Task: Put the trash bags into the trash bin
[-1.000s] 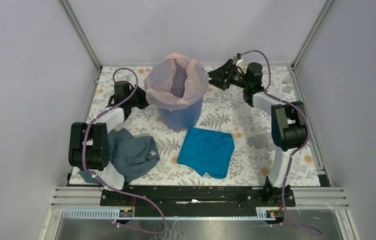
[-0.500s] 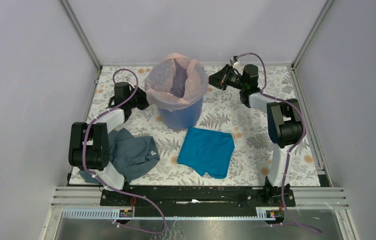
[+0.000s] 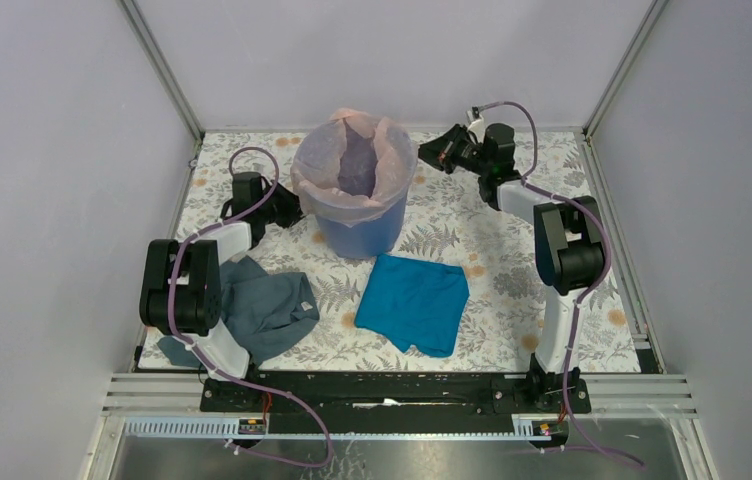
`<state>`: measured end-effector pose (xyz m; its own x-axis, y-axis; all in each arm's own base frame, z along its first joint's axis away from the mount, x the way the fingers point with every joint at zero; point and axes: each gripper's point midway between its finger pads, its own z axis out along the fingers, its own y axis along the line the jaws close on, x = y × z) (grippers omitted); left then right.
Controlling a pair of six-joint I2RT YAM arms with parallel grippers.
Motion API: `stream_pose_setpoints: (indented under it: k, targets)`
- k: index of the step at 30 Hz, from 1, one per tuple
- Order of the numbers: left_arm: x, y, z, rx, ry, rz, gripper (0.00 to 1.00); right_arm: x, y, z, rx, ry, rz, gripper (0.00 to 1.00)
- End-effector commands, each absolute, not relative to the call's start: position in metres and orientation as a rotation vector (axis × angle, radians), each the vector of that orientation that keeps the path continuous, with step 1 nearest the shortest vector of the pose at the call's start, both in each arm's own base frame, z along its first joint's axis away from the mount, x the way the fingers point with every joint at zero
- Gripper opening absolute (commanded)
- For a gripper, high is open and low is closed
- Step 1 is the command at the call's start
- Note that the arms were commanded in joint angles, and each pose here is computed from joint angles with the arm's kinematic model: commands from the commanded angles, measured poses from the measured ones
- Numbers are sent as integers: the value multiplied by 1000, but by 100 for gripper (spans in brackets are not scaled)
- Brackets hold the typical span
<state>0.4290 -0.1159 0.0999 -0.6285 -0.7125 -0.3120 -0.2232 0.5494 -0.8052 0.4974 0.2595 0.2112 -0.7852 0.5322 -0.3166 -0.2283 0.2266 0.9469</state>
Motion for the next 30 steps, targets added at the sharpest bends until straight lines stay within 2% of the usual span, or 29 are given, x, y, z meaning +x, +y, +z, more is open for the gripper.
stream_pose_setpoints:
  k: [1,4,7,12,17,21,26,30]
  targets:
    - [442,-120,146,-663,2073,-1032,14,515,255,157,370,1995,1472,0]
    - [448,-118,160,-653,2045,-1021,14,510,253,121,410,2048,1450,0]
    - [452,-119,148,-683,2060,-1033,14,505,250,104,430,2078,1424,0]
    - [441,-118,102,-768,2132,-1018,12,503,253,138,367,2027,1434,0]
    - [428,-109,81,-812,2167,-932,12,499,261,166,280,2005,1407,0]
    - [419,-103,76,-835,2189,-886,12,491,257,137,298,2066,1364,0]
    - [422,-105,99,-794,2170,-903,13,476,245,83,339,2176,1260,0]
    - [417,-113,96,-784,2165,-903,13,473,243,71,341,2198,1236,0]
